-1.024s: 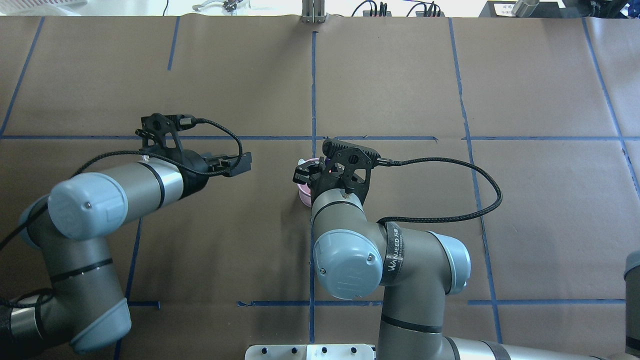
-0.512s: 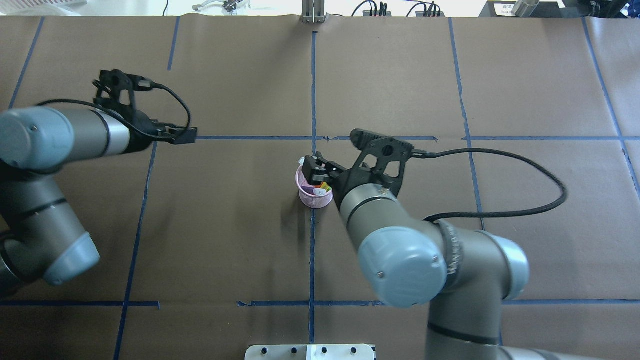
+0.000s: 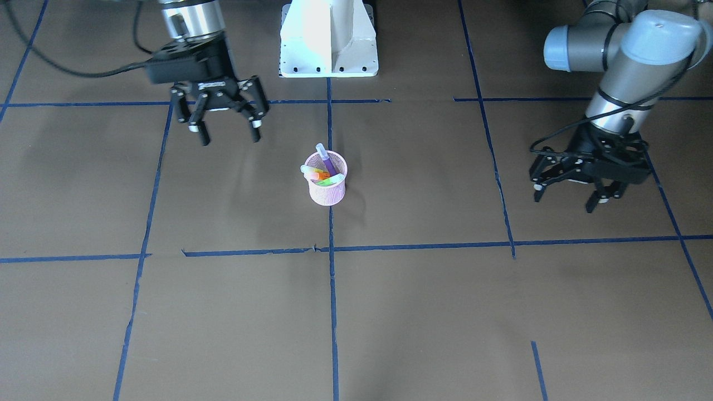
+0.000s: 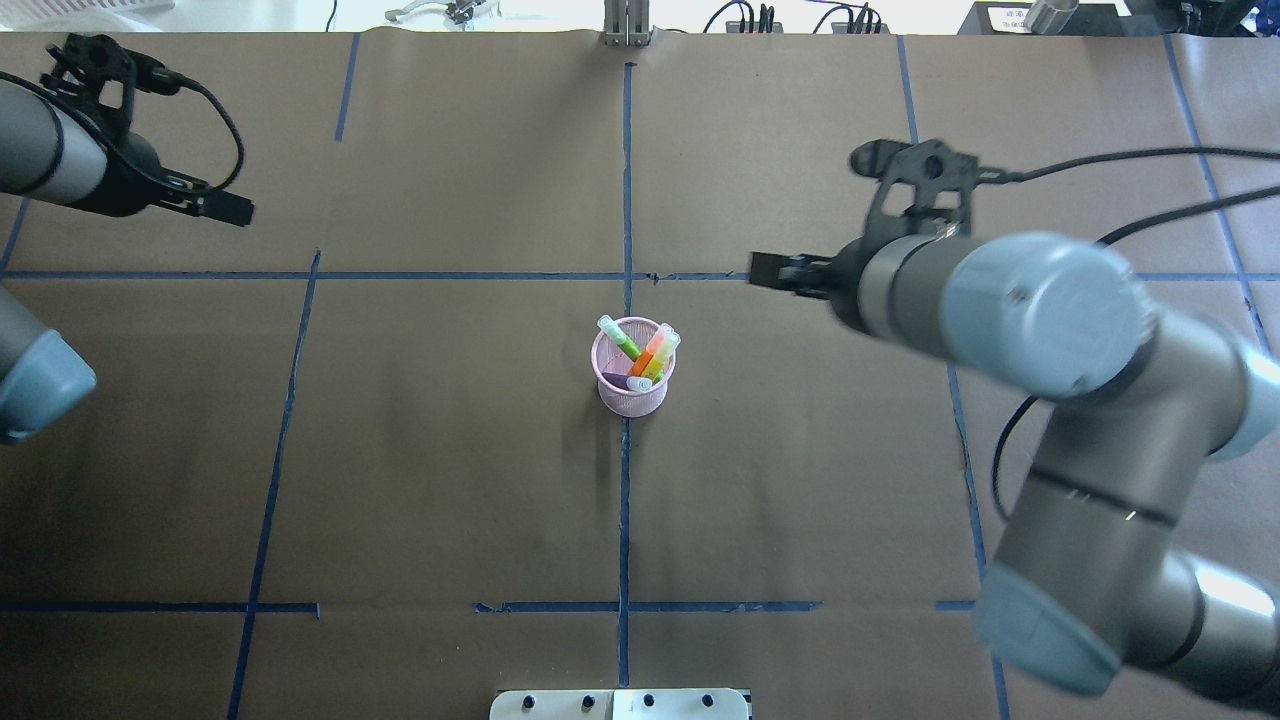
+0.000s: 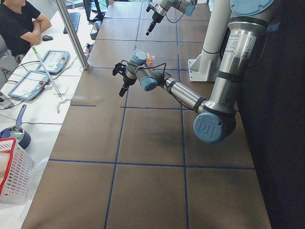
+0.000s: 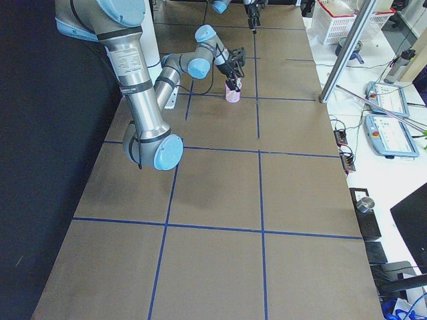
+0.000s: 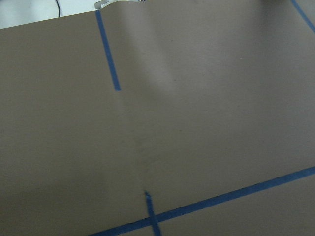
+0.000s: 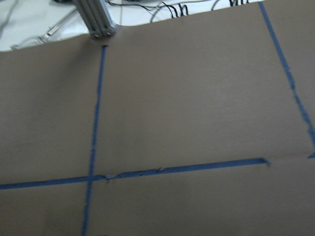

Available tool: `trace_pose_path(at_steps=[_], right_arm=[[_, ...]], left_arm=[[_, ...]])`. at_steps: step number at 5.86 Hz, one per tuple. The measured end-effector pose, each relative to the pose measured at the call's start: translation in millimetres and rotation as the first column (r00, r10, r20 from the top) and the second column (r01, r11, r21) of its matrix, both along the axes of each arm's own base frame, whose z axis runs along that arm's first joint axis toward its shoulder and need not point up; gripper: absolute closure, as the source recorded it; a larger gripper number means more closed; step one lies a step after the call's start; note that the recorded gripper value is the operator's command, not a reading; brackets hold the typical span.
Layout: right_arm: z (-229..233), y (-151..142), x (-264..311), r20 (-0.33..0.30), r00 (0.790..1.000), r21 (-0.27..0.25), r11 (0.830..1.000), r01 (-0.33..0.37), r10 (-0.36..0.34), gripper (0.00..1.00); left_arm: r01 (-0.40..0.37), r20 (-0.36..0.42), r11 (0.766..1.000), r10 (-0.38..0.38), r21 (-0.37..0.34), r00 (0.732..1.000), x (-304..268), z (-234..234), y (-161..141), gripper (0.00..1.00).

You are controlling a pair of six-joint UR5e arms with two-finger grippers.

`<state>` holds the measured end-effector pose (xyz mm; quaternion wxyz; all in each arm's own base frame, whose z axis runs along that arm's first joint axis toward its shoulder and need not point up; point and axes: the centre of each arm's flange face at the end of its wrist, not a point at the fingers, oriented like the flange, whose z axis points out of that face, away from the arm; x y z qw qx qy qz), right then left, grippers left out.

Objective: Collect pens into pen holder

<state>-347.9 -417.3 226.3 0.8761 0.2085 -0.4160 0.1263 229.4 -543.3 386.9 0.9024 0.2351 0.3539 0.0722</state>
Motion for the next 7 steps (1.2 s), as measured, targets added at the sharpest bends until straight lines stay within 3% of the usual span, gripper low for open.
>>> trace_pose_path(at_steps=[2,4,6,7], right_arm=[[85.2,-53.1,118.2,-0.091,0.976,-0.060,0.979,0.194,-0.199,0.00],[198.2,-93.5,247.9,-0.111,0.929,-0.091,0.935,0.344,-0.353,0.00],[317.8,-110.4,354.9,-0.153,0.886,-0.092,0.899,0.429,-0.438,0.00],[358.9,-102.3,396.7,-0.158,0.872,-0.103,0.886,0.451,-0.463,0.00]], left_arm=[[-0.053,0.086,0.999,0.054,-0.014,0.995,-63.1,20.2,-17.6,0.00],[-0.067,0.033,0.995,0.070,-0.079,0.997,-154.1,63.2,-26.3,0.00],[-0.158,-0.011,0.983,0.158,-0.094,0.987,-233.4,124.0,-6.1,0.00],[-0.207,-0.004,0.969,0.208,-0.136,0.978,-252.1,147.6,4.2,0.00]])
